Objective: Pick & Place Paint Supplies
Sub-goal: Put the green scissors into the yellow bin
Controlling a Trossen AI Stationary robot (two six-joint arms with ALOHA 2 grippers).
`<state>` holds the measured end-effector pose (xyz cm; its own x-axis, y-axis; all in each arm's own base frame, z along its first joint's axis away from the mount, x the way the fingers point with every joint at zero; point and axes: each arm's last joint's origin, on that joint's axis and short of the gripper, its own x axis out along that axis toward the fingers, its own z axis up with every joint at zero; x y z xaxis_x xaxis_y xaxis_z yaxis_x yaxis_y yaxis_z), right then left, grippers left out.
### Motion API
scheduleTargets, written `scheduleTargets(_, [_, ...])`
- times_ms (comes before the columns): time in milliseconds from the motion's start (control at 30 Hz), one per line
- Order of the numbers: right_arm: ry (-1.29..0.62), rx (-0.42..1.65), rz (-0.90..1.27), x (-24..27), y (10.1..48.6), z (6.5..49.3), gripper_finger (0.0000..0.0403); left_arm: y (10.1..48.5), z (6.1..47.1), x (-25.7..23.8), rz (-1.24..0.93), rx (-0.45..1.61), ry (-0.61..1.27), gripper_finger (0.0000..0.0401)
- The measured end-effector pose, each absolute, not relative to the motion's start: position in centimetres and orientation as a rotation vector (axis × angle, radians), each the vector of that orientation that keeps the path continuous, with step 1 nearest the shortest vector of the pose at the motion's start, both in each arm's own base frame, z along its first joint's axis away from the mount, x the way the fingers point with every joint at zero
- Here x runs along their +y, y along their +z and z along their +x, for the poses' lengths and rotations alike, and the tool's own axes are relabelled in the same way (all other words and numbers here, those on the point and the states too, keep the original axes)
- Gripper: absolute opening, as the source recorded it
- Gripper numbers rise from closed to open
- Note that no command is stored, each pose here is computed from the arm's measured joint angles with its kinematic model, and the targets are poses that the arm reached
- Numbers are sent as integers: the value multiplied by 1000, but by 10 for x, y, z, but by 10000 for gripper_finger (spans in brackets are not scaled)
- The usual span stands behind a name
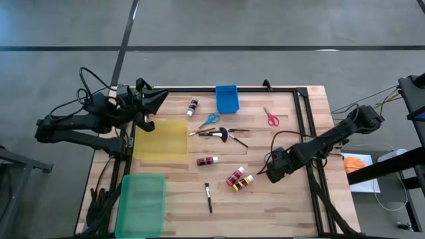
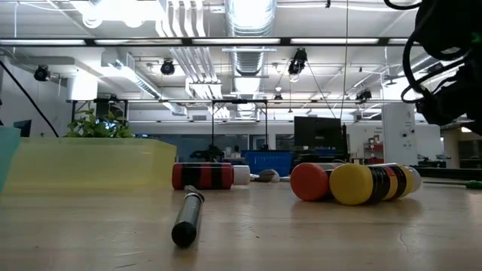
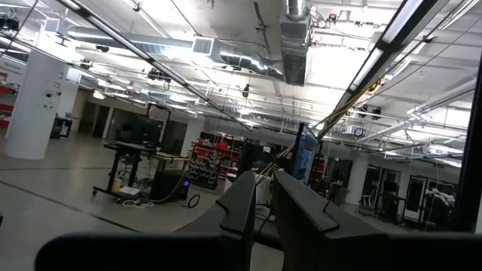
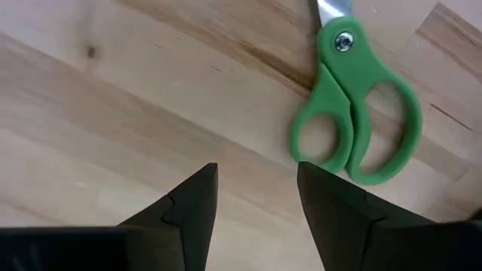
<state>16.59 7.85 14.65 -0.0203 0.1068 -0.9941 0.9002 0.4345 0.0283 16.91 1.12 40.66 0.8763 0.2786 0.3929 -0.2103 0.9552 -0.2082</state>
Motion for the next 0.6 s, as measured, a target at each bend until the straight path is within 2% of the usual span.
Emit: scheduleTargets(600, [-771,1452,892,73,147,166,182,406,170,11,-159,-425,257,61])
